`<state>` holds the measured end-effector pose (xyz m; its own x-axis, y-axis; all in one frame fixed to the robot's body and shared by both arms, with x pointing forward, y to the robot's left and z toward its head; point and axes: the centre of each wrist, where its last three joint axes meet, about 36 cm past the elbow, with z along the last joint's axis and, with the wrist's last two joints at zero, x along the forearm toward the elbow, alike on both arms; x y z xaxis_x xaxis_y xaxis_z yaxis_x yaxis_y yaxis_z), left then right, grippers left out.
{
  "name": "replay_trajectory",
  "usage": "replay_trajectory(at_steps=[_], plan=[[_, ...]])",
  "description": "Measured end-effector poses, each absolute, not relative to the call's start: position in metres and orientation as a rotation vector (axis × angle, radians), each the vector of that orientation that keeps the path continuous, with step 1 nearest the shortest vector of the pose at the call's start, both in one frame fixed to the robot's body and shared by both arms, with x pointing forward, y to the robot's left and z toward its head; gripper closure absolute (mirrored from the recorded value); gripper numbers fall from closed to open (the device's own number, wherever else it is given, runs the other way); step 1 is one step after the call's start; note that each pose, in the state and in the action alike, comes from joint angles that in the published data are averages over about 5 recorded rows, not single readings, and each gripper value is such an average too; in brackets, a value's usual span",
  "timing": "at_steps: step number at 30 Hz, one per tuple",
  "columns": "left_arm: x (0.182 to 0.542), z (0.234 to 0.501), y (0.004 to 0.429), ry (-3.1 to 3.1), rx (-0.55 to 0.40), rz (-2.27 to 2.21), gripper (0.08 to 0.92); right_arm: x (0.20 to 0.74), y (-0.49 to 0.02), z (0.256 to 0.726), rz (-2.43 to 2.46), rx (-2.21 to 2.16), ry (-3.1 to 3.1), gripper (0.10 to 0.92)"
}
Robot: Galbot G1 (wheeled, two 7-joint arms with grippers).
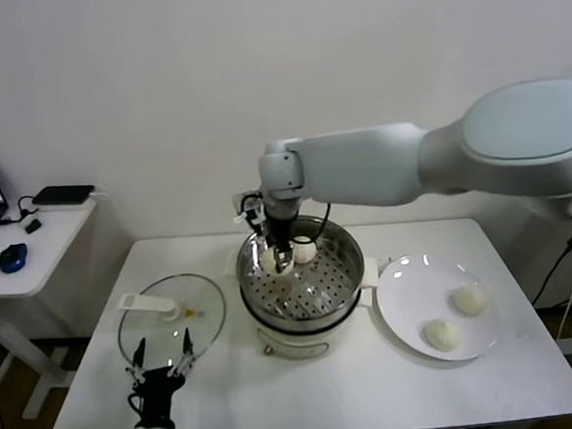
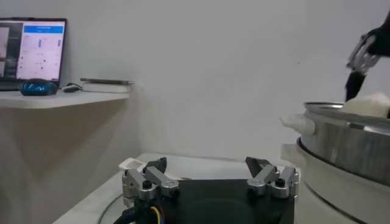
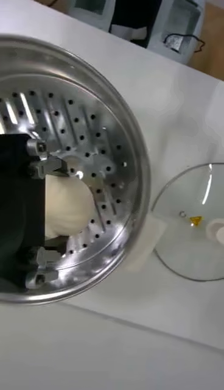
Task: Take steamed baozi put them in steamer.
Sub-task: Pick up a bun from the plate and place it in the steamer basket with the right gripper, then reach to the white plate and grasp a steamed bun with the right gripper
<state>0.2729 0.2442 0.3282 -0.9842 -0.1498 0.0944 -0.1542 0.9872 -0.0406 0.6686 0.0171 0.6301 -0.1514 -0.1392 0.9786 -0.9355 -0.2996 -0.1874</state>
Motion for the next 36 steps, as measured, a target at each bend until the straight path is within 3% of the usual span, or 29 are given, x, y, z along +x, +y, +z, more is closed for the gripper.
replay_trajectory(at_steps=[12,18,22,29,36], plan=[[0.273,0.327,0.245,-3.041,0.224,0.07,0.177,0.674,0.033,0.602,1.535,1.438,-1.26,0.36],[0.273,0.327,0.245,-3.041,0.223,0.068,0.177,0.674,0.032,0.602,1.535,1.449,-1.256,0.233],[0.272,0.328,0.245,-3.041,0.225,0.067,0.177,0.677,0.022,0.614,1.529,1.457,-1.247,0.202],[0.27,0.329,0.244,-3.041,0.223,0.065,0.177,0.682,-0.024,0.654,1.496,1.459,-1.225,0.199],[0.27,0.329,0.242,-3.041,0.22,0.063,0.177,0.683,-0.112,0.698,1.451,1.407,-1.211,0.2]])
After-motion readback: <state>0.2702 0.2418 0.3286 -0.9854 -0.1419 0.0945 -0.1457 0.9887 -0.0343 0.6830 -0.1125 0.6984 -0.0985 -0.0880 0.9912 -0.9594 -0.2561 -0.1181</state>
